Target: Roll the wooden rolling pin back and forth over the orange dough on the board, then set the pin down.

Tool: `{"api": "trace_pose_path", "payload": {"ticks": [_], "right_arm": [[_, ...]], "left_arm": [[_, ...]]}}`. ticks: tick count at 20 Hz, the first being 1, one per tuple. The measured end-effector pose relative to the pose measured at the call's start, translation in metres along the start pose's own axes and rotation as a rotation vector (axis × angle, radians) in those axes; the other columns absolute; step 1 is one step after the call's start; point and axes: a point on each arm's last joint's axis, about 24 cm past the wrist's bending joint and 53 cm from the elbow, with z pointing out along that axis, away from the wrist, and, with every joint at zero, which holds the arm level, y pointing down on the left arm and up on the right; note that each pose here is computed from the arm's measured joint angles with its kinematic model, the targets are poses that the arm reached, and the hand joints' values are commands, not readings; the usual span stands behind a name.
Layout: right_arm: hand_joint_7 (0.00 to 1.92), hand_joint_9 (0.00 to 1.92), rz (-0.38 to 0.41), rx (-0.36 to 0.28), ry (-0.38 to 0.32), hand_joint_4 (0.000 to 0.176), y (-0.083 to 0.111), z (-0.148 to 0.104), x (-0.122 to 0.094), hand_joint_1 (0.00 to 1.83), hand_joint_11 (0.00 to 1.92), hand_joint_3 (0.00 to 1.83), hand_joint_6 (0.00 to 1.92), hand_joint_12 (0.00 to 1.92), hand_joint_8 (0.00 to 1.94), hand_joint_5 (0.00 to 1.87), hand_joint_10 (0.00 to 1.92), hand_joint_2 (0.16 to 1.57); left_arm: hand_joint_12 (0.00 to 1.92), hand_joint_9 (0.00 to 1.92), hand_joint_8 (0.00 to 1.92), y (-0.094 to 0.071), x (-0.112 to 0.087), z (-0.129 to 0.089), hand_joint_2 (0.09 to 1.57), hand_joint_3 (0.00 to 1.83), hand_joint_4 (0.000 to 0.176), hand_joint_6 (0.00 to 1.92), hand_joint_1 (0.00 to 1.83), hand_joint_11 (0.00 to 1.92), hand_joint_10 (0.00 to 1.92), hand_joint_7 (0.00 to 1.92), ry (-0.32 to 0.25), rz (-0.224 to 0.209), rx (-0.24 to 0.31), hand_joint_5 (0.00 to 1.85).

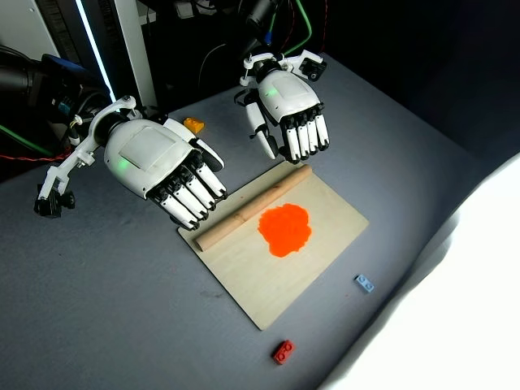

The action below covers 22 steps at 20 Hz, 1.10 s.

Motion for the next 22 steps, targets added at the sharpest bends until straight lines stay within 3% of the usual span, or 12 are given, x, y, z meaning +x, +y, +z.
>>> {"api": "trace_pose_path", "payload": {"ticks": [8,14,18,22], "right_arm": [[0.00,0.00,0.006,-0.006,-0.004,0.000,0.002,0.000,-0.001,0.00,0.00,0.04,0.00,0.00,0.00,0.02,0.00,1.42],[0.01,0.00,0.046,-0.001,0.002,0.000,0.001,0.001,0.004,0.00,0.00,0.04,0.01,0.00,0.00,0.03,0.00,1.43],[0.05,0.01,0.070,-0.022,0.005,0.000,-0.001,0.005,0.016,0.00,0.00,0.03,0.02,0.00,0.01,0.06,0.00,1.44],[0.03,0.00,0.086,-0.099,0.003,0.000,0.007,0.006,0.025,0.00,0.00,0.04,0.01,0.00,0.00,0.06,0.00,1.45]], "left_arm": [[0.00,0.00,0.00,0.007,0.007,-0.006,1.32,0.07,0.000,0.00,0.00,0.00,0.00,0.00,0.019,0.013,-0.011,0.00],[0.00,0.00,0.00,0.019,0.005,-0.009,1.38,0.09,0.000,0.00,0.00,0.00,0.00,0.00,-0.024,0.014,-0.030,0.00],[0.00,0.00,0.00,0.022,0.017,-0.002,1.41,0.09,0.000,0.00,0.00,0.00,0.00,0.00,-0.026,-0.069,-0.039,0.00],[0.00,0.00,0.00,0.025,0.024,0.002,1.40,0.08,0.000,0.00,0.00,0.00,0.00,0.00,-0.030,-0.098,-0.044,0.00]]}}
